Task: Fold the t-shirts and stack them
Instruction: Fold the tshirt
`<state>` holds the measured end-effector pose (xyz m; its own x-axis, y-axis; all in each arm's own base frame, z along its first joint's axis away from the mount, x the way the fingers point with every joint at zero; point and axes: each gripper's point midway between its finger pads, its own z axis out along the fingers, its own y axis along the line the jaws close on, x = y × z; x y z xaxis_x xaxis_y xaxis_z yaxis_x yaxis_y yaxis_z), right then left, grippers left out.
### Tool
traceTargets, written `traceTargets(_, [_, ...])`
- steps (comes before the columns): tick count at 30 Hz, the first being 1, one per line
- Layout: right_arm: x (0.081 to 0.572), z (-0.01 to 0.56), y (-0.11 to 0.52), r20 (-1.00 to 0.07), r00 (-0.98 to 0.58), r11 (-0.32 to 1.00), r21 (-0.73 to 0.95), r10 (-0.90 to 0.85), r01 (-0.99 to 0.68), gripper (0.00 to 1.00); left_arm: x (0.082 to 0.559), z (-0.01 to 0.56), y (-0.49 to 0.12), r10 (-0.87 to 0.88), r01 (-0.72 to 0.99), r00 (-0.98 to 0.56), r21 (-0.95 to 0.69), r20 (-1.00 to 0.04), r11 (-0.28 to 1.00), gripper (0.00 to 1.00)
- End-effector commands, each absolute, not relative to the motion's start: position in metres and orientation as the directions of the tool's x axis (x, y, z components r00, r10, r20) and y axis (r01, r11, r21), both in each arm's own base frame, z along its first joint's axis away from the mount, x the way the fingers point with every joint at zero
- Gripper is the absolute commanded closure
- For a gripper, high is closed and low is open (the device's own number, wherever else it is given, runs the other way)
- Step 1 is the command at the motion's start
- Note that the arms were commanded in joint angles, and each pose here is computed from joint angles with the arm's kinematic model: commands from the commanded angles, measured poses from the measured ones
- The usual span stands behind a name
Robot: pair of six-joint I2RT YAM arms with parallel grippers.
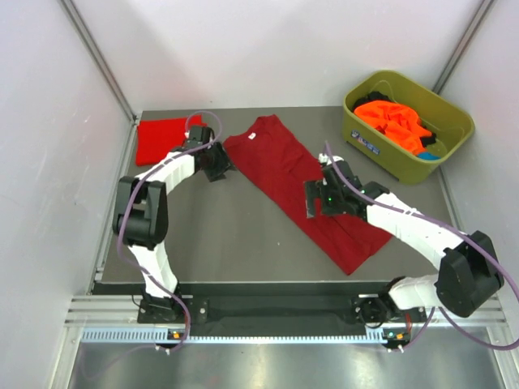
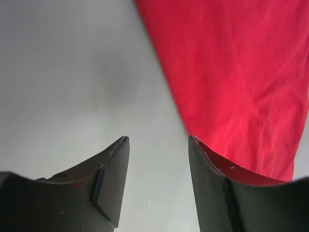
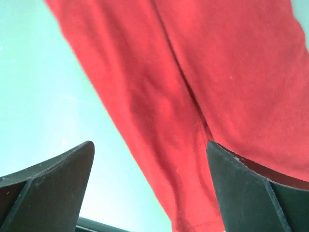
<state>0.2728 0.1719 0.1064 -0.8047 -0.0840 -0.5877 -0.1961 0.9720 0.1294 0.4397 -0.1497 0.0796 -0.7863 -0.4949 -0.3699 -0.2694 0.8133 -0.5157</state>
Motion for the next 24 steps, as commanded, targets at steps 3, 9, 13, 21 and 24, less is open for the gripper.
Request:
traceTargets(3, [0.28, 0.117, 0.182, -0.641, -0.737, 0.954, 0.026, -0.214, -0.299, 0.0, 0.497, 0.081, -0.15, -0.546, -0.276, -0.708, -0.536, -0.449, 0.798, 0.44])
traceTargets(9, [0.287, 0.116, 0.191, -0.669, -0.697, 0.943, -0.019, -0.259, -0.332, 0.0, 0.51, 0.041, -0.144, -0.579, -0.351, -0.692, -0.499, -0.432, 0.792, 0.46])
traceTargets(13, [0.288, 0.116, 0.196, -0.678, -0.683, 0.938, -0.03, -0.272, -0.344, 0.0, 0.522, 0.029, -0.14, -0.588, -0.373, -0.673, -0.481, -0.449, 0.793, 0.48])
traceTargets(21, [0.283, 0.112, 0.202, -0.685, -0.676, 0.934, -0.022, -0.274, -0.356, 0.0, 0.557, 0.01, -0.143, -0.583, -0.364, -0.667, -0.48, -0.463, 0.798, 1.0])
traceTargets(24, [0.286, 0.118, 0.201, -0.685, -0.675, 0.939, -0.036, -0.273, -0.343, 0.0, 0.578, 0.007, -0.136, -0.603, -0.368, -0.65, -0.503, -0.463, 0.782, 1.0])
